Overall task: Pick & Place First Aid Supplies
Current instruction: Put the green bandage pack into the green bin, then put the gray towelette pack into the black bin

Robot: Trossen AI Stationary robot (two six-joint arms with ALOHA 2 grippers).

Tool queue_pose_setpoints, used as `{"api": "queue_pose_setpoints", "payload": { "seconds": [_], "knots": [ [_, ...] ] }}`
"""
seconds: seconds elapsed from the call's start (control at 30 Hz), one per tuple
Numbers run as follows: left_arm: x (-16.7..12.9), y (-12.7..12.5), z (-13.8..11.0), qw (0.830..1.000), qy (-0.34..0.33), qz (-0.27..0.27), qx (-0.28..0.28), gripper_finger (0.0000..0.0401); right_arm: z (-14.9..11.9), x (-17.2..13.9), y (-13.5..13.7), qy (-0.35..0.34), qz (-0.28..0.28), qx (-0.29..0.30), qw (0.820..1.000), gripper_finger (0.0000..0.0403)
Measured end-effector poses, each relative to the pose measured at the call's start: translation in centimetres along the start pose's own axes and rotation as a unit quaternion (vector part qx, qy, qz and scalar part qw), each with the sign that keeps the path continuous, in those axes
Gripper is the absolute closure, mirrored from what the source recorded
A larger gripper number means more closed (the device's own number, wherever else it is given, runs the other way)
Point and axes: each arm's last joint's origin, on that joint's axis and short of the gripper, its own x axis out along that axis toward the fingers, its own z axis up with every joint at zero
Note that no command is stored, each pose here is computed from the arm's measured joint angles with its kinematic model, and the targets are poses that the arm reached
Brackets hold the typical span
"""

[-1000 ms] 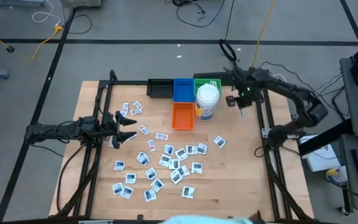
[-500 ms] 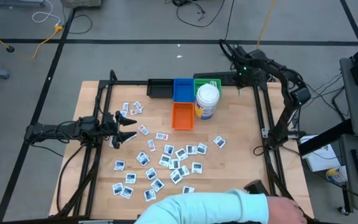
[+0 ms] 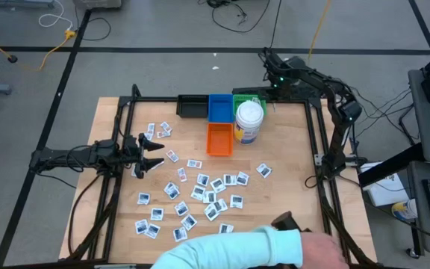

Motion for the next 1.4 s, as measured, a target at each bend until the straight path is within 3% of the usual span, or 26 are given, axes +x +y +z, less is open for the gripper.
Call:
{"api": "queue_pose_setpoints", "payload": {
  "seconds": [0.23,0.63,1.07,1.4],
  "knots": [
    [0.0,0.0,0.0,1.000,0.000,0.000,0.000,0.0095,1.0,1.4,2.3,-0.021,0.084,-0.022,0.996,0.0403],
    [0.0,0.0,0.0,1.000,0.000,0.000,0.000,0.0095,1.4,2.5,3.2,-0.028,0.104,-0.042,0.993,0.0388],
    [0.0,0.0,0.0,1.000,0.000,0.000,0.000,0.0095,1.3,2.0,2.8,-0.029,0.100,-0.059,0.993,0.0224],
    [0.0,0.0,0.0,1.000,0.000,0.000,0.000,0.0095,-0.4,-1.8,-0.1,-0.050,0.003,-0.049,0.998,0.0223]
  ]
}}
